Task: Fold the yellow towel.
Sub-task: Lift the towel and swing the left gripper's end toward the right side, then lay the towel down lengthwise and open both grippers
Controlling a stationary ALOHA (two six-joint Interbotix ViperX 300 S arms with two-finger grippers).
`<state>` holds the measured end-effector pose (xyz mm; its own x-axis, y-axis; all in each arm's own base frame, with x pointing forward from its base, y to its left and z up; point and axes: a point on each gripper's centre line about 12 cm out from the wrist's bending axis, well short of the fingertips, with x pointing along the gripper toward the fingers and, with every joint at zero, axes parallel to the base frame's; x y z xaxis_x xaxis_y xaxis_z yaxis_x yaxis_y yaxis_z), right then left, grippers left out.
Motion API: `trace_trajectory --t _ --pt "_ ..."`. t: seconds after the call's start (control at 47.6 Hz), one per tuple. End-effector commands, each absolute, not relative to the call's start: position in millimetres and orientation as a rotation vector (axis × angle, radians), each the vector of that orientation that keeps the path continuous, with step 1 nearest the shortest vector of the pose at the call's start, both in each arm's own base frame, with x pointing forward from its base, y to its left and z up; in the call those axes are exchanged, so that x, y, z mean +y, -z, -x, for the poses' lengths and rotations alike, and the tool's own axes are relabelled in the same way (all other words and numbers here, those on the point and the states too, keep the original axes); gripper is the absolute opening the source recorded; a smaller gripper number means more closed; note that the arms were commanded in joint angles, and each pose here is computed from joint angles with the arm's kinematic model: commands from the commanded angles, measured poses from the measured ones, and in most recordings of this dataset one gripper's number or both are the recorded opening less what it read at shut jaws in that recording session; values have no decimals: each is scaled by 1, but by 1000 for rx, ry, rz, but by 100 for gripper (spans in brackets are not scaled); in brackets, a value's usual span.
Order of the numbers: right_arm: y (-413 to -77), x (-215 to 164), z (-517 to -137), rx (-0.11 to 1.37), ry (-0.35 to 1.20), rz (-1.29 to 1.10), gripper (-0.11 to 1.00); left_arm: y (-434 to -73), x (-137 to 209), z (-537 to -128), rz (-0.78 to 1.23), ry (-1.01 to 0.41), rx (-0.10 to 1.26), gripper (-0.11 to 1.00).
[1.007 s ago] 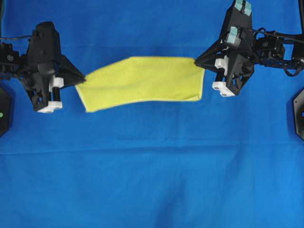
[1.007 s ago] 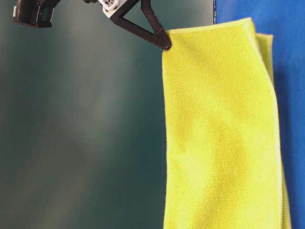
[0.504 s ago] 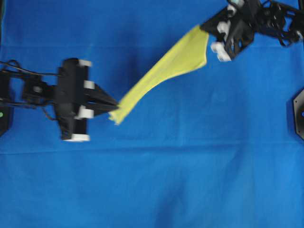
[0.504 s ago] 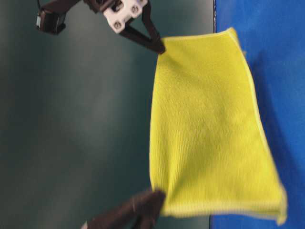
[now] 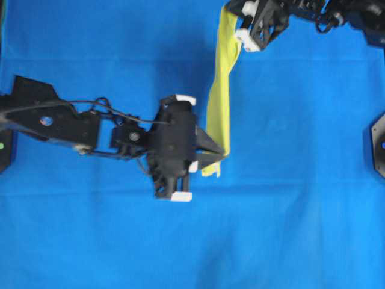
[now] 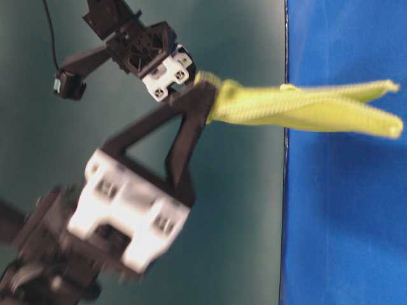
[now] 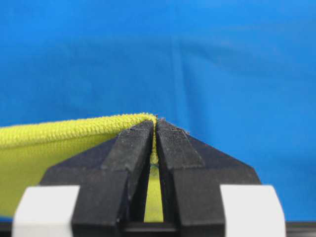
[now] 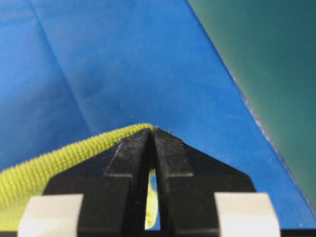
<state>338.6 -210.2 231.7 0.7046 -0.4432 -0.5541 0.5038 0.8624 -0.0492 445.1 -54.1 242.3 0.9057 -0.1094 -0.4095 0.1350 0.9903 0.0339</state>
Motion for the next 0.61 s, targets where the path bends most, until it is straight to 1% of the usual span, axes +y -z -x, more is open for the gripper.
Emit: trace_trajectory --t 0.0,0.147,0.252,0.357,0.588 --pt "-247 -226 -335 542 566 -98 3 -260 -67 -453 -65 152 363 2" --pt "-246 -225 -332 548 568 -101 3 -254 -66 -458 -65 147 368 2" --pt "-242 -223 -322 560 576 -107 3 -255 -66 -466 -64 145 339 2" --pt "-239 -221 -303 568 599 -117 3 -255 -67 -482 -63 141 300 2" --pt "-232 -204 -257 594 637 -141 3 -244 -70 -527 -60 135 268 2"
